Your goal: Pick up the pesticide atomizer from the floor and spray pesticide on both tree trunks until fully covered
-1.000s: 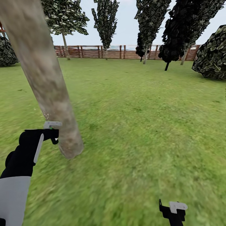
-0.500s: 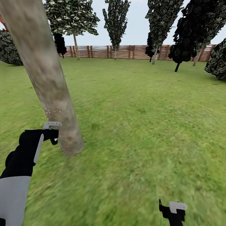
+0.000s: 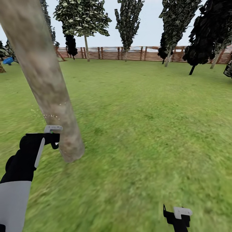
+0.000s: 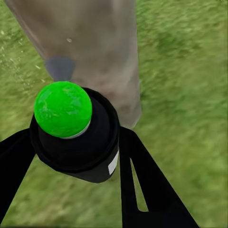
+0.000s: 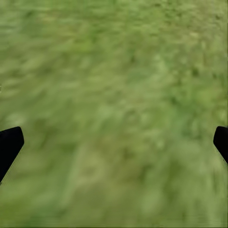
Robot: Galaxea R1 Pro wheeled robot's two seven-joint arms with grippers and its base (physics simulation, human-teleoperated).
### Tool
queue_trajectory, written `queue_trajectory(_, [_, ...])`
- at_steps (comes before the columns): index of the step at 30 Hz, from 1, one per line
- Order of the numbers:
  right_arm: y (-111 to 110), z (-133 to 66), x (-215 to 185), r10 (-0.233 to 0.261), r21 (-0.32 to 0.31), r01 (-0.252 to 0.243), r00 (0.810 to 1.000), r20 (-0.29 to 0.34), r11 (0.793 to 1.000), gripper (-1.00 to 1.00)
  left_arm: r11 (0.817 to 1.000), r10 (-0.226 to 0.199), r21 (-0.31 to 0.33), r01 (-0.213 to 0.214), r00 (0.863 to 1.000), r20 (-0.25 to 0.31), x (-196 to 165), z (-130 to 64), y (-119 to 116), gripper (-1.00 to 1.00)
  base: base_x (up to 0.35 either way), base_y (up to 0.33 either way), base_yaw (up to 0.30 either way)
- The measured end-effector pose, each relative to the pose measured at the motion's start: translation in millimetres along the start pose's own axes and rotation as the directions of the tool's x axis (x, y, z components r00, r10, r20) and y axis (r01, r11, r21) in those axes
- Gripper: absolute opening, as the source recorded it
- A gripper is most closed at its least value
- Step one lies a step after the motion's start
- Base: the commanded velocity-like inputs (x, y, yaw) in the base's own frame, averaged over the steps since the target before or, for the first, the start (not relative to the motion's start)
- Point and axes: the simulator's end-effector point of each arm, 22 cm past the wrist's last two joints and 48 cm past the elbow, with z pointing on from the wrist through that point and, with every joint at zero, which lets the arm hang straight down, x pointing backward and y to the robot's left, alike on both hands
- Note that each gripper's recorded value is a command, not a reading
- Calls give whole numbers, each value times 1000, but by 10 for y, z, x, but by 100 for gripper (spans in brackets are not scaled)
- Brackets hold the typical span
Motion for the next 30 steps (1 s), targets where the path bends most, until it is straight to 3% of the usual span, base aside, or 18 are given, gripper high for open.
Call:
queue_trajectory(6, [0, 0, 0, 0, 0, 0, 1000, 0, 1000, 100, 1000, -1, 0, 1, 999, -38, 148, 90, 8, -100, 205, -224, 274])
queue_trajectory(11, [0, 0, 0, 0, 0, 0, 1000, 0, 1000, 100, 1000, 2, -16, -3, 998, -56, 218, 124, 105, -100, 282, -131, 69])
queue_trajectory(14, [0, 0, 1, 0, 0, 0, 1000, 0, 1000, 100, 1000, -1, -24, -2, 994, -111, 449, 224, 170, -100, 332, -16, 2])
queue_trajectory(16, [1, 0, 1, 0, 0, 0, 1000, 0, 1000, 100, 998, -33, -56, 25, 988, -151, 661, 311, 402, -100, 324, -2, 0])
queue_trajectory(20, [0, 0, 1, 0, 0, 0, 1000, 0, 1000, 100, 999, -41, -36, 35, 984, -176, 976, 398, 352, -100, 80, 0, 0])
queue_trajectory(25, [0, 0, 0, 0, 0, 0, 1000, 0, 1000, 100, 995, -19, -98, 5, 989, -149, 985, 376, 793, -100, 2, 0, 0])
queue_trajectory(27, [-2, 0, 1, 0, 0, 0, 1000, 0, 1000, 100, 997, -14, -71, 1, 981, -192, 1291, 420, 675, -100, 0, 0, 0])
queue_trajectory(30, [-15, 2, 1, -1, 2, 1, 1000, 0, 1000, 100, 1000, 11, -4, -12, 979, -204, 1428, 462, 219, -100, 0, 0, 0])
